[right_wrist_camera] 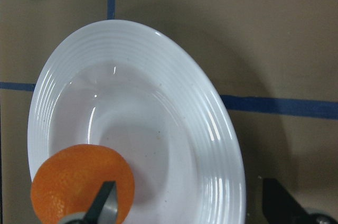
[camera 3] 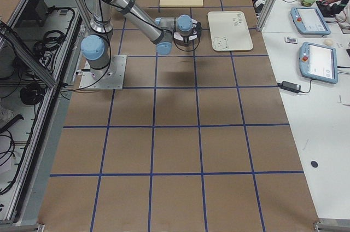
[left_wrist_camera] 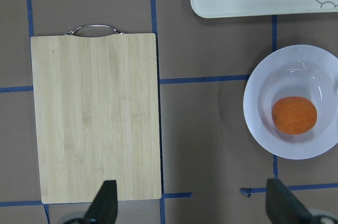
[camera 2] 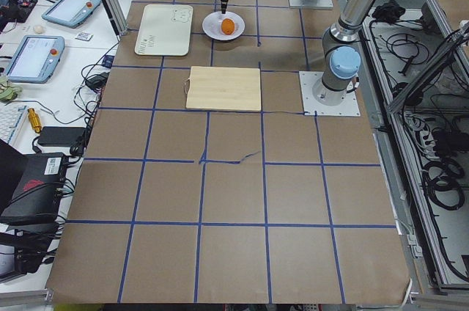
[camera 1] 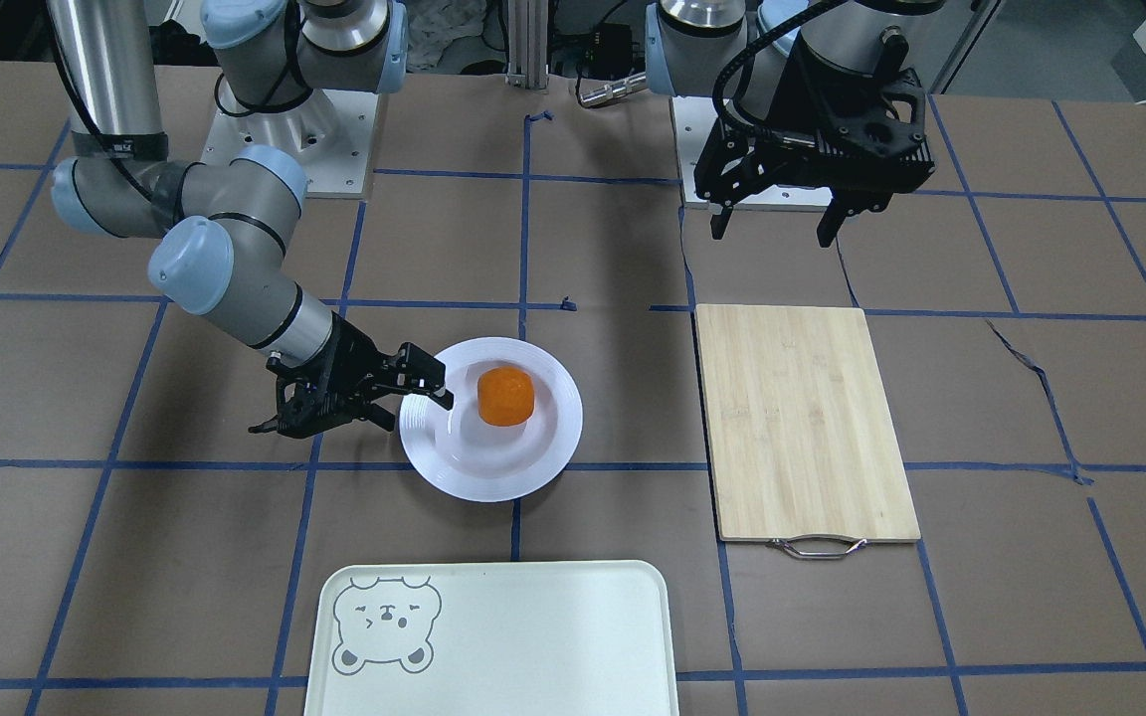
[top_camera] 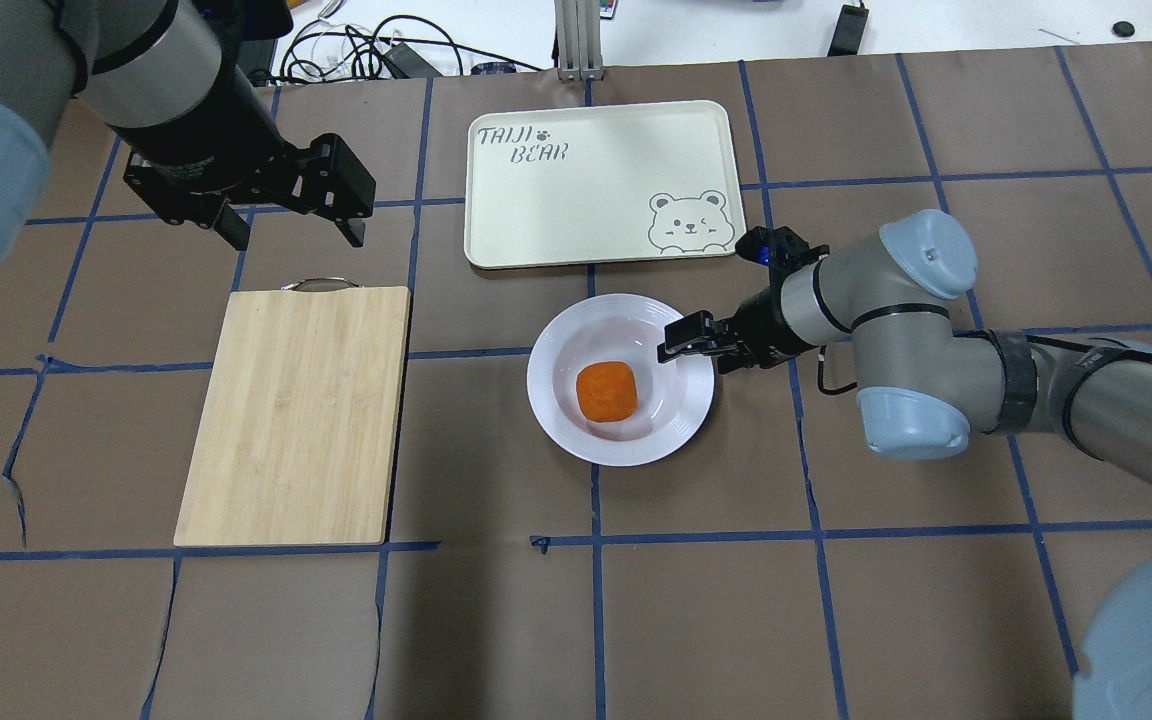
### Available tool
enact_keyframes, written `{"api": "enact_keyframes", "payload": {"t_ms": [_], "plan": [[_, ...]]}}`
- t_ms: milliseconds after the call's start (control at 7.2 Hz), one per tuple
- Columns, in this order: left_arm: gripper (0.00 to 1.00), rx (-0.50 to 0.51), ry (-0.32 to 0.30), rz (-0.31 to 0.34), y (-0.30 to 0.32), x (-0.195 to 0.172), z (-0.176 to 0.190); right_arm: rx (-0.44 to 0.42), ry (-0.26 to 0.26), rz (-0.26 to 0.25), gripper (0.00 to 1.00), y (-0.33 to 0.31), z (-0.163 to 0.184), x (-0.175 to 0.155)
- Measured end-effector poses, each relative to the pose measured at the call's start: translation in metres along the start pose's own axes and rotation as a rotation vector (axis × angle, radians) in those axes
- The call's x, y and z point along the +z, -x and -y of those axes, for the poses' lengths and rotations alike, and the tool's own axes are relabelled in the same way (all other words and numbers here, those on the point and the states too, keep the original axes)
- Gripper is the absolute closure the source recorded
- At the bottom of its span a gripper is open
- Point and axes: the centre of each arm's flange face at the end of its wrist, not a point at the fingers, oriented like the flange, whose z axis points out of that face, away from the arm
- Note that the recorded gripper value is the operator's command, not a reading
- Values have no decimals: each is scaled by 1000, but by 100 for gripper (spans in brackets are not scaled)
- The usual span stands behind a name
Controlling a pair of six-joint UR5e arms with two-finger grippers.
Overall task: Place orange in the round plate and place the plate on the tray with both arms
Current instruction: 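Grip the rim of the white bowl nearest the right gripper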
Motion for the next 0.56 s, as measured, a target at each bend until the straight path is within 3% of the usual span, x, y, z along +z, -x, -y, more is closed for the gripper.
{"api": "enact_keyframes", "payload": {"t_ms": [278,417,556], "plan": [[0,-1,3,1,1,0,0,12,9,1,19,1,-3,4],[0,0,4,1,1,0,0,20,13,1,31,1,-3,5],[0,3,4,0,1,0,0,28,17,2,31,1,-4,6]]}}
